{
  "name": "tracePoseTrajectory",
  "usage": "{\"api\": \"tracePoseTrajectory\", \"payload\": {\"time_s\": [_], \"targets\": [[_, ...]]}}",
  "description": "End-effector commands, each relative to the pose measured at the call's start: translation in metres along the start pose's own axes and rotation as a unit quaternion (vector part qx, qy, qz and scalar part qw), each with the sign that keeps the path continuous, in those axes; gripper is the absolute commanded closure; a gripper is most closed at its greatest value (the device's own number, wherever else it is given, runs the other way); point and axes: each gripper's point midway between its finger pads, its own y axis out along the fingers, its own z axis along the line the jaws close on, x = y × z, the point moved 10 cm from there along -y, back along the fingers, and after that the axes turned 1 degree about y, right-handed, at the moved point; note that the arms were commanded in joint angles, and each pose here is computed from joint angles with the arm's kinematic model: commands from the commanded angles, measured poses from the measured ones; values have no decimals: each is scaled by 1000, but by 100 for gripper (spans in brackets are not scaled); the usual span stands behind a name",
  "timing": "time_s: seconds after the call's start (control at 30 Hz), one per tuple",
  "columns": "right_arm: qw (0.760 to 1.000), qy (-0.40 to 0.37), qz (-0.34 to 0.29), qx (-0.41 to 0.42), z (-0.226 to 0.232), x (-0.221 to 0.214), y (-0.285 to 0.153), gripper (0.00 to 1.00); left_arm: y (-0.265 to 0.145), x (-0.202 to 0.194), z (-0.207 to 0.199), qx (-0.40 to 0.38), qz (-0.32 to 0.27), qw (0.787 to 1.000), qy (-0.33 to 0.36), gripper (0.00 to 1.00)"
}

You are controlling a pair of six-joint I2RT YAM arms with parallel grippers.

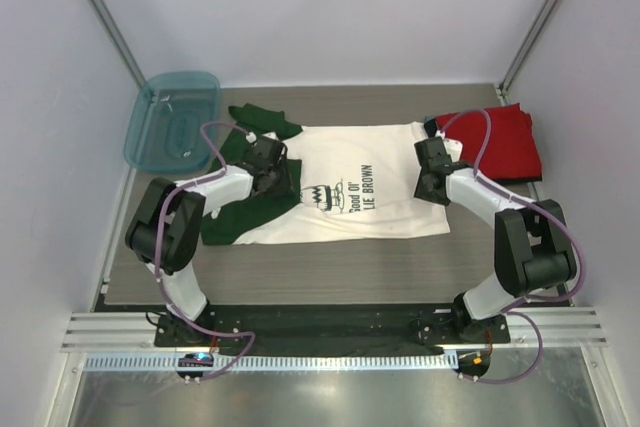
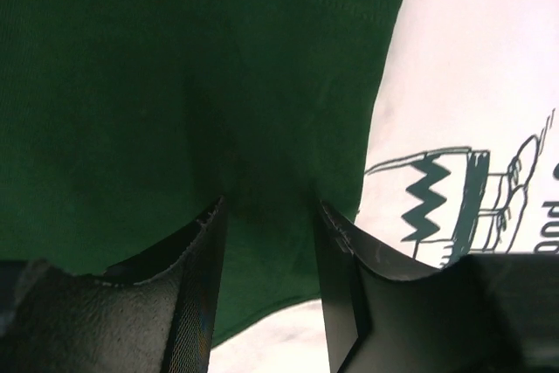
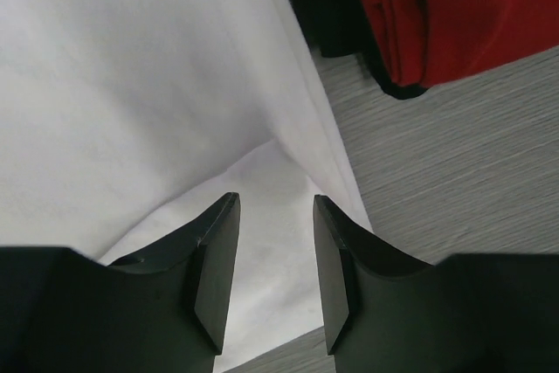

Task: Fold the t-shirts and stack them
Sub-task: Fold the tshirt

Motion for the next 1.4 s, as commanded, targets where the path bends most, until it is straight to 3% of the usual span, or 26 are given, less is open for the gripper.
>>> {"api": "tracePoseTrajectory", "payload": {"time_s": [0.0,0.53,0.77,1.0,1.13,1.37], "targets": [[998,15,-33,-41,-6,21,2,55,14,4,3,2,19,999,-31,55],[998,54,-14,6,7,33,24,57,7,8,7,25,18,999,-23,57],[998,64,0,15,8,30,34,70,7,7,6,18,23,999,-23,57],[997,71,5,12,4,24,38,77,6,8,6,18,22,999,-24,58],[997,75,2,8,1,25,38,95,7,8,6,20,21,999,-23,58],[994,102,-27,-6,-17,35,22,99,7,8,7,24,21,999,-22,58]]}}
